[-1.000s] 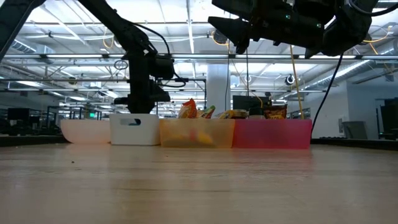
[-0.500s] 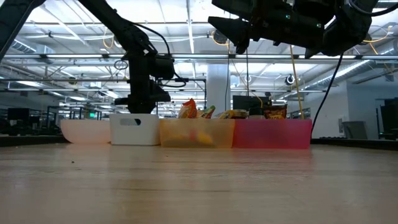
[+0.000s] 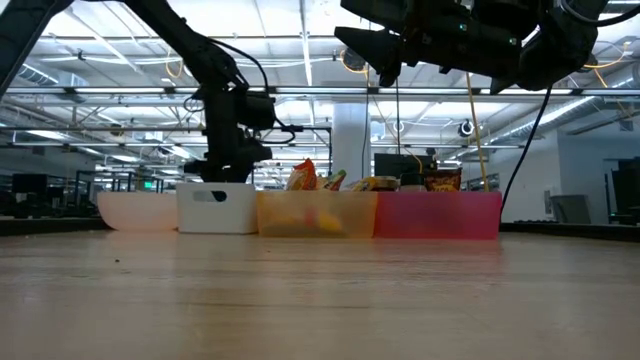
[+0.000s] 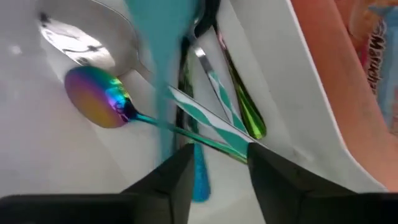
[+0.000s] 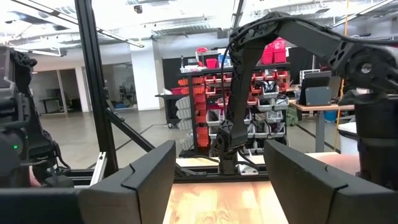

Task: Pick & Place Food Item
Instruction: Return to Home Position

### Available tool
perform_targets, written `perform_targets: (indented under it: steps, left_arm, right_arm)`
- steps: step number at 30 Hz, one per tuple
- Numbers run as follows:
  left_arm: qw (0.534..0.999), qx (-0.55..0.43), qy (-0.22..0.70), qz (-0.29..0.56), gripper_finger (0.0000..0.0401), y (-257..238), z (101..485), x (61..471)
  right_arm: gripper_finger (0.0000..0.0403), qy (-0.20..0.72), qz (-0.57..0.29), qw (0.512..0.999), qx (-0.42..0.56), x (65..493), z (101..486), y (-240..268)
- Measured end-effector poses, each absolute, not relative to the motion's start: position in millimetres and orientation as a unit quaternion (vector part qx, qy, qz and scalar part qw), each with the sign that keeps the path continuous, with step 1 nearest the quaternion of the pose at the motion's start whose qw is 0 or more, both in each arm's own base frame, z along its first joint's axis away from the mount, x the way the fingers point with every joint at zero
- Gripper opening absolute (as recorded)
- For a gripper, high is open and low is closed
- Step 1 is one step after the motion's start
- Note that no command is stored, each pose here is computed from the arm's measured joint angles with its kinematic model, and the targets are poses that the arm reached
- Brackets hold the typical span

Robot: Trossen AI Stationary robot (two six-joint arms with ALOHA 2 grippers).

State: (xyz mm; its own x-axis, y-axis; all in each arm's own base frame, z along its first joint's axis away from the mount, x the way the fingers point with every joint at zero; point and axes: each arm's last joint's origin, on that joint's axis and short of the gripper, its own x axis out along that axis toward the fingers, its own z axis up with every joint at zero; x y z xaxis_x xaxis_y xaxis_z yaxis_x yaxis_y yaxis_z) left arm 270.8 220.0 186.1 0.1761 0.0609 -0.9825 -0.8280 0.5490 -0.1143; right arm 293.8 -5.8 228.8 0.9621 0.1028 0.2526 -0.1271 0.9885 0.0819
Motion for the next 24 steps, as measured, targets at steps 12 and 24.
perform_targets:
  steps: [12, 24]
  left_arm:
    - [0.669, -0.385, 0.573, 0.277, 0.0197, 221.3, 271.0, 257.1]
    - [0.898, -0.195, 0.329, 0.216, 0.0198, 129.9, 434.2, 193.3]
  right_arm:
    - [0.0238, -0.118, 0.058, 0.990, 0.049, 294.1, 227.6, -5.8]
    - [0.0238, -0.103, 0.057, 0.992, 0.051, 294.8, 224.7, -5.8]
